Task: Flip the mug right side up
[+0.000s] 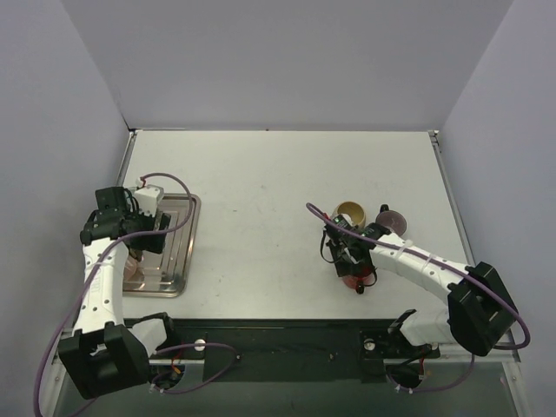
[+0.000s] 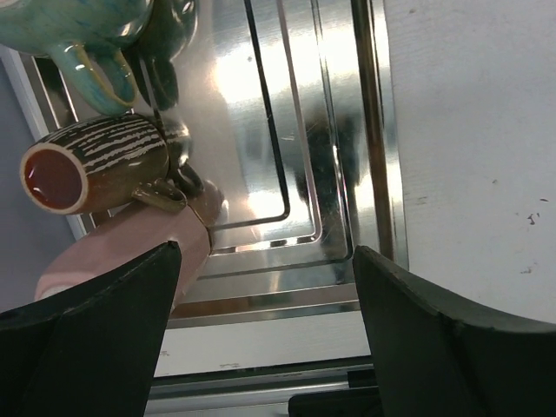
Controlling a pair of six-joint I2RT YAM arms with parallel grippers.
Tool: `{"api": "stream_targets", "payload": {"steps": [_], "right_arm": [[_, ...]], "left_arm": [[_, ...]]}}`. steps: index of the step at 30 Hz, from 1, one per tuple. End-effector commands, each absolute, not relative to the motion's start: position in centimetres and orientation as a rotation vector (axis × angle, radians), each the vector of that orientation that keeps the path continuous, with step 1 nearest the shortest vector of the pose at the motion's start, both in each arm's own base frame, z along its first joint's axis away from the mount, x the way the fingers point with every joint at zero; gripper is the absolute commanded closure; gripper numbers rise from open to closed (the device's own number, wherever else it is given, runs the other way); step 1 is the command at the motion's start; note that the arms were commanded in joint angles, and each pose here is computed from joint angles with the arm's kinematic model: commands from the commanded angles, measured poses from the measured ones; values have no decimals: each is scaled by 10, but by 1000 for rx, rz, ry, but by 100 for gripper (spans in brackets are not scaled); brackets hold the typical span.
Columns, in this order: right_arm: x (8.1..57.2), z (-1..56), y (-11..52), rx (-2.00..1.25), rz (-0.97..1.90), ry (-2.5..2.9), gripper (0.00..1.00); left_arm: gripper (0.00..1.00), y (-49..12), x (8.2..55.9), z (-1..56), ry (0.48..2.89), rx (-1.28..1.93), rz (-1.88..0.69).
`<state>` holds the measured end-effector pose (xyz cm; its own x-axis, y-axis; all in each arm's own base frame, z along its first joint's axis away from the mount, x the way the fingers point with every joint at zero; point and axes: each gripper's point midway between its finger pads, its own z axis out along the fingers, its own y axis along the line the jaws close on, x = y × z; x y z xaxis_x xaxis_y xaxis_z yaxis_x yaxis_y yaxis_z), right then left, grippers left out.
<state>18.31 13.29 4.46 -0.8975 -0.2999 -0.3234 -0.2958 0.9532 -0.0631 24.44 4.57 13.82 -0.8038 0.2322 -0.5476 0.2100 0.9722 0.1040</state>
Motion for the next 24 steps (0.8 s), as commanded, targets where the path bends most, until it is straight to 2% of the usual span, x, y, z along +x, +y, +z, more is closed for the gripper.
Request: {"api": "stream_targets", "payload": {"steps": [1, 4, 6, 7, 9, 12, 15, 19, 24], "right_arm": [[191, 35, 142, -393, 54, 2754, 100], [191, 31, 144, -388, 74, 2746, 100], [191, 32, 144, -379, 80, 2744, 84], [190, 34, 143, -378, 76, 2744, 71], [190, 43, 140, -363, 53, 2731, 57], [193, 70, 127, -359, -32, 2656, 43], [193, 91, 125, -354, -1, 2596, 31], [195, 119, 123, -338, 38, 2535, 27], [202, 143, 117, -284, 18, 2480, 27]], "left_arm": [[9, 72, 257, 148, 2492, 303, 175], [9, 81, 256, 145, 2507, 294, 196], [9, 85, 256, 144, 2512, 281, 201], [9, 88, 256, 144, 2511, 273, 209], [9, 92, 258, 146, 2506, 256, 217], [9, 96, 264, 153, 2498, 248, 227], [9, 101, 277, 169, 2487, 239, 236], [9, 116, 293, 170, 2518, 213, 263], [17, 130, 310, 149, 2566, 192, 238]]}}
